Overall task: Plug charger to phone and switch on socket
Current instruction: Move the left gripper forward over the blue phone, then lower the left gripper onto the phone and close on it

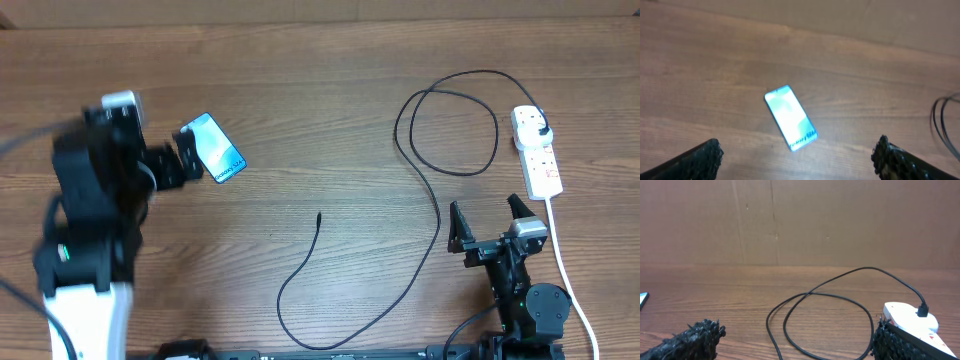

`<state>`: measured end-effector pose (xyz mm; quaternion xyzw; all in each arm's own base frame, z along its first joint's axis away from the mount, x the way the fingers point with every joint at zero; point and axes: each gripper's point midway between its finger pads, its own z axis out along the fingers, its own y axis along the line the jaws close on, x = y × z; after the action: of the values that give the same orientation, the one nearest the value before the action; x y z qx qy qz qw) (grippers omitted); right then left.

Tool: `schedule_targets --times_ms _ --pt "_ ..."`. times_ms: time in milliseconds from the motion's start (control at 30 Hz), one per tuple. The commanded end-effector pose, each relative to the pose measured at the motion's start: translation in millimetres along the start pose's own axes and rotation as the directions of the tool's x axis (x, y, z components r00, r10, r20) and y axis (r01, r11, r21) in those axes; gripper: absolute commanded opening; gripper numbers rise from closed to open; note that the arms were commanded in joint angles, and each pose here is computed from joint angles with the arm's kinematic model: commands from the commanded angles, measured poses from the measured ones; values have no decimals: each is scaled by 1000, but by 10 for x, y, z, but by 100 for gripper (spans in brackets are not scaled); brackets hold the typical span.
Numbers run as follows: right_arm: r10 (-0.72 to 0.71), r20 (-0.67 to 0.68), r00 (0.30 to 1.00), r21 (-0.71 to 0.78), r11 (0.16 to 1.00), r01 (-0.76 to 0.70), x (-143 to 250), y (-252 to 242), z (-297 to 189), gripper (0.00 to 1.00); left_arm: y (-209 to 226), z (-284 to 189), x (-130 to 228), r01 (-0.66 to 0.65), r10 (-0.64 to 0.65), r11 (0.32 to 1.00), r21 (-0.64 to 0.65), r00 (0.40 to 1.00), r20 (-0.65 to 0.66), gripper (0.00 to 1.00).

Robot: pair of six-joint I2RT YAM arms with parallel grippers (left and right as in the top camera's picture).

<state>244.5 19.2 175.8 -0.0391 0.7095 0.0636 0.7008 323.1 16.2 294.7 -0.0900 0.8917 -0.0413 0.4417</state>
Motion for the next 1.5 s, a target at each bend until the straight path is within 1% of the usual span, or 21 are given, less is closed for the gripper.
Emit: schedule_targets --times_ms 0,67,200,300,400,467,500,567,633,733,867,967,1067,1233,1467 --pt "2 5 1000 2 1000 -2 15 -2 1 100 22 119 -211 13 -14 1000 -22 999 -47 100" --pt "3 5 1000 2 1000 -3 15 -2 1 100 26 268 -196 16 -18 1000 -25 995 -95 100" --pt "3 5 1000 2 1000 -3 15 -2 1 100 -2 558 75 39 -38 999 -1 971 -235 100" --pt "3 5 1000 2 1000 -3 15 -2 1 100 -6 774 202 53 -48 999 7 953 -300 100" --pt "2 5 1000 2 1000 -2 15 -2 1 100 53 929 359 161 -174 985 -65 916 -361 100" --pt "3 5 1000 3 1000 -3 17 -2 1 100 139 1003 455 232 -273 961 -152 883 -381 100" --pt "2 5 1000 2 1000 -2 15 -2 1 100 153 1040 492 251 -300 953 -172 869 -393 100" --pt "3 5 1000 2 1000 -3 15 -2 1 100 146 1110 528 252 -305 951 -178 853 -424 100" --pt "2 5 1000 2 1000 -2 15 -2 1 100 162 1156 546 259 -330 942 -213 825 -459 100" --pt "2 5 1000 2 1000 -2 15 -2 1 100 164 1245 489 270 -362 930 -249 791 -494 100" --pt "2 5 1000 3 1000 -2 17 -2 1 100 165 1392 369 266 -379 923 -280 760 -527 100" --pt "3 5 1000 2 1000 -3 15 -2 1 100 185 1496 378 258 -400 912 -318 722 -564 100" --pt "2 5 1000 2 1000 -2 15 -2 1 100 213 1637 519 231 -411 907 -352 664 -624 100" --pt "3 5 1000 2 1000 -3 15 -2 1 100 258 1816 760 203 -421 902 -380 605 -676 100" --pt "3 5 1000 2 1000 -3 15 -2 1 100 296 1950 950 182 -429 898 -400 561 -708 100"
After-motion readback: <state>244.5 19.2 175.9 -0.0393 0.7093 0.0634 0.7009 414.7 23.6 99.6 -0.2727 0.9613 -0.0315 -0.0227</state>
